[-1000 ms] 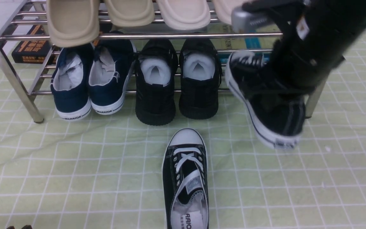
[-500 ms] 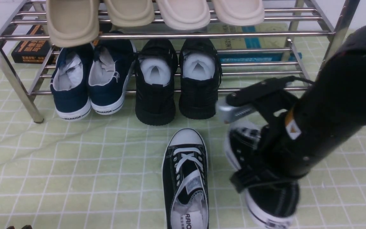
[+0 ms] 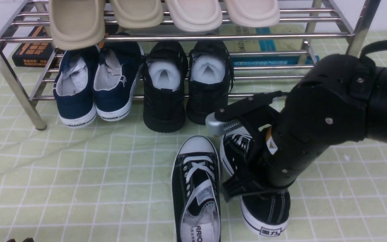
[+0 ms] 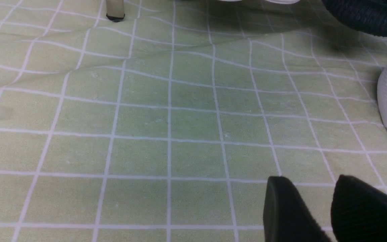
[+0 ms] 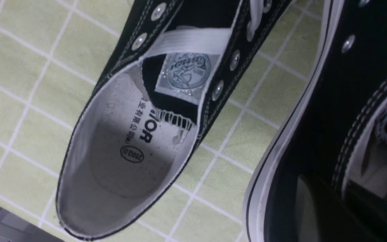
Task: Take the shoes off the shelf with your hand from the green coffee tablecloth.
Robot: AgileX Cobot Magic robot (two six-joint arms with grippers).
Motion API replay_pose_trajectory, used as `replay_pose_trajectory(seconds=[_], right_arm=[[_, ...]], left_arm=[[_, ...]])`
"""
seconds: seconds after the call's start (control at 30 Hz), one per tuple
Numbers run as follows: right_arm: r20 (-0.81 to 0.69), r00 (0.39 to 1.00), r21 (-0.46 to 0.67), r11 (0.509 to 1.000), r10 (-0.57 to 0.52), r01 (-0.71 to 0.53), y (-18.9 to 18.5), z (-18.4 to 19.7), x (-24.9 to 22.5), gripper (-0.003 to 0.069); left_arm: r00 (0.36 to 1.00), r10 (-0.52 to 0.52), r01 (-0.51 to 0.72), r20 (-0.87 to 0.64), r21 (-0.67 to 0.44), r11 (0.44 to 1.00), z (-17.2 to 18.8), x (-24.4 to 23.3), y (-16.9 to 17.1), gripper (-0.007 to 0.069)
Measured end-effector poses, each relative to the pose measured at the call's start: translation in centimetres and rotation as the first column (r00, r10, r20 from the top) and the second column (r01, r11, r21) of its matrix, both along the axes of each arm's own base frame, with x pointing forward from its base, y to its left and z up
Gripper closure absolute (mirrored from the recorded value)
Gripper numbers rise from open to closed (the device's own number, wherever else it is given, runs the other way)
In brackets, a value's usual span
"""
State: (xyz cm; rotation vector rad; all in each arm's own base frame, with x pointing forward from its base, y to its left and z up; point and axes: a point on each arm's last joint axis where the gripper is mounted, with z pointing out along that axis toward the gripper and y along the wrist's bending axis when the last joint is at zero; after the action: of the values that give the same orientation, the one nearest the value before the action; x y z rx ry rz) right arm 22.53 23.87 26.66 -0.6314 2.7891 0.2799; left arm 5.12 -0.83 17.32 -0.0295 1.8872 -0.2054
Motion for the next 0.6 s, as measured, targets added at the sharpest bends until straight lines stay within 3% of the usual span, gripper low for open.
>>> replay_pose_trajectory(seconds=[0.13, 0.27, 0.5, 0.6], right_arm=[[-0.021, 0.999, -0.025, 0.999, -0.031, 0.030, 0.3, -1.0, 0.3, 0.0631], [-0.062, 0.997, -0.031, 0.998, -0.052, 0.050, 1.0, -2.4, 0.5, 0.0573], [-0.194, 0.980, 0.003, 0.999, -0.040, 0.041, 1.9, -2.6, -0.2, 0.0279], [-0.238, 0.971, -0.016, 1.000, 0.018, -0.022, 2.0, -1.4, -0.5, 0.0230]], left_arm=[[1.000, 0.000, 0.000, 0.000, 0.000, 1.000, 0.0, 0.0, 0.0, 0.0384], [1.000, 0.000, 0.000, 0.000, 0.000, 1.000, 0.0, 0.0, 0.0, 0.0384], [1.000, 0.000, 0.000, 0.000, 0.000, 1.000, 0.0, 0.0, 0.0, 0.0384], [1.000, 0.000, 0.000, 0.000, 0.000, 1.000, 0.0, 0.0, 0.0, 0.0384]])
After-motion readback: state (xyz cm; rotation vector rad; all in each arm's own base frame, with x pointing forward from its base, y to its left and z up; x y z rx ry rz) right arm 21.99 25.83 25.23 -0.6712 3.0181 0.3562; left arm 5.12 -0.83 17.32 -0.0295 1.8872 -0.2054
